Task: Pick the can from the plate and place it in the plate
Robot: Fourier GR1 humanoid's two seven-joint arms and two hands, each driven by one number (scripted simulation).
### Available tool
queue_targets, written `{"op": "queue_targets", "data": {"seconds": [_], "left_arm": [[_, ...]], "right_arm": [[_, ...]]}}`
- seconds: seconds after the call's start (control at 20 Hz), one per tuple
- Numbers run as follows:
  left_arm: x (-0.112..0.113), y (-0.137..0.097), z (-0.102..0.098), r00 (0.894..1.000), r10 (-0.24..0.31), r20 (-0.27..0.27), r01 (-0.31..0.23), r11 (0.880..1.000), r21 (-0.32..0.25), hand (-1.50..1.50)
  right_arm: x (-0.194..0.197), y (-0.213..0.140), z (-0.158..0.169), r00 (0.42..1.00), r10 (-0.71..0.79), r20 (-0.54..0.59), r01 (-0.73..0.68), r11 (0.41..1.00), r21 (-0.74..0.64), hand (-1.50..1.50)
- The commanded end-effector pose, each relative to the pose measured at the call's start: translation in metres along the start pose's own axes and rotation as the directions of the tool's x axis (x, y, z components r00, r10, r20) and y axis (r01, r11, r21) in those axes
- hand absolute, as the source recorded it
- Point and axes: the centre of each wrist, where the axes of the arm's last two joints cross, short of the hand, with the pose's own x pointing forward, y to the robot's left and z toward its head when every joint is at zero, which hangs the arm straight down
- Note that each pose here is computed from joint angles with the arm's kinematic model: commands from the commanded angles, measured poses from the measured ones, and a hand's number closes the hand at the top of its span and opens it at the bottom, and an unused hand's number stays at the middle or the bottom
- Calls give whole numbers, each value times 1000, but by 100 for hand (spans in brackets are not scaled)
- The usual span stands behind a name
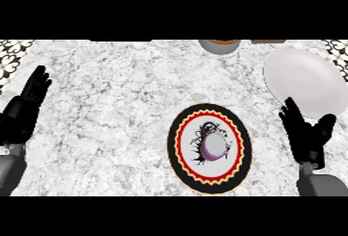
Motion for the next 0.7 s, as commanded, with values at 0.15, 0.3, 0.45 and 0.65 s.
{"op": "queue_targets", "data": {"seconds": [0.15, 0.3, 0.45, 0.65], "left_arm": [[-50, -58, 41, 945, 120, -303, -148, 987, -69, 0], [-59, -75, 49, 911, 163, -378, -213, 972, -95, 0], [-57, -119, 64, 850, 243, -467, -323, 941, -97, 0], [-55, -123, 82, 846, 253, -468, -321, 945, -69, 0]], "right_arm": [[113, 26, -25, 910, -5, 414, -117, 957, 266, 150], [155, -10, -20, 645, 507, 572, -626, 780, 14, 150], [128, 8, -38, 746, 245, 619, -283, 958, -39, -150], [92, 2, -42, 717, 87, 692, -187, 980, 71, -150]]}}
